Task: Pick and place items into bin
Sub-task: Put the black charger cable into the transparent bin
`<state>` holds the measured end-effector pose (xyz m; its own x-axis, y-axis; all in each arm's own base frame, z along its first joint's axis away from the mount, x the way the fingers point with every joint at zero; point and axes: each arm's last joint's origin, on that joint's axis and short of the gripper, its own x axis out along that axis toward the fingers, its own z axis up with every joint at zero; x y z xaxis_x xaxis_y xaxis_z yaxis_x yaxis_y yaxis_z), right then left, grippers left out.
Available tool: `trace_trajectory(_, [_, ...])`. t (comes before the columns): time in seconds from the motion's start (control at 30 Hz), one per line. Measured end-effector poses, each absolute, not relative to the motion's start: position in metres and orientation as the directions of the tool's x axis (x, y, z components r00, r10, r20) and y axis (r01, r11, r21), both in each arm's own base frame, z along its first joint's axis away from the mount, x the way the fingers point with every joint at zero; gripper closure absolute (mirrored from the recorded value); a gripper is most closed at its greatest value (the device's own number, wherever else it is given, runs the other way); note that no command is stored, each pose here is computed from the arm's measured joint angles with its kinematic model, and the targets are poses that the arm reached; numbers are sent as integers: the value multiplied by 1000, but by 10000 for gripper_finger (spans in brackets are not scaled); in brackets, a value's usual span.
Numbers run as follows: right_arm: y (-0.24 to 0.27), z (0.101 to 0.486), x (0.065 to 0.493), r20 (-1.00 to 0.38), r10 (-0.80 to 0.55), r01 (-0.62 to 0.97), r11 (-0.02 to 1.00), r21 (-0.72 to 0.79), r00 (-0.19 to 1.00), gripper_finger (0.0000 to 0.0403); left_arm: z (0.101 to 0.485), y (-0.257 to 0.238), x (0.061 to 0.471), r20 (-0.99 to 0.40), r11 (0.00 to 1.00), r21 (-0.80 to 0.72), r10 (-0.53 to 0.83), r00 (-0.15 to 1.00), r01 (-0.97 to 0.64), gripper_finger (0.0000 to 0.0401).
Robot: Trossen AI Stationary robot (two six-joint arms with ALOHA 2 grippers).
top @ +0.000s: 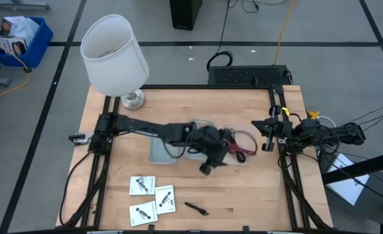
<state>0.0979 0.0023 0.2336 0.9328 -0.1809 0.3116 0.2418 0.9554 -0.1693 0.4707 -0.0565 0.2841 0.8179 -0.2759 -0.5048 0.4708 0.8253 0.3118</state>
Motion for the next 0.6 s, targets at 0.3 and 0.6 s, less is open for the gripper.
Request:
trace_trajectory(0.3, [2,231,99,283,-180,224,966,-132,942,403,311,-107,440,-533,845,392,-114,839,364,183])
trace_trajectory(0.6, [3,227,104,244,-180,208,973,-97,953,403,310,-116,437,-544,858,372,-109,832,355,183])
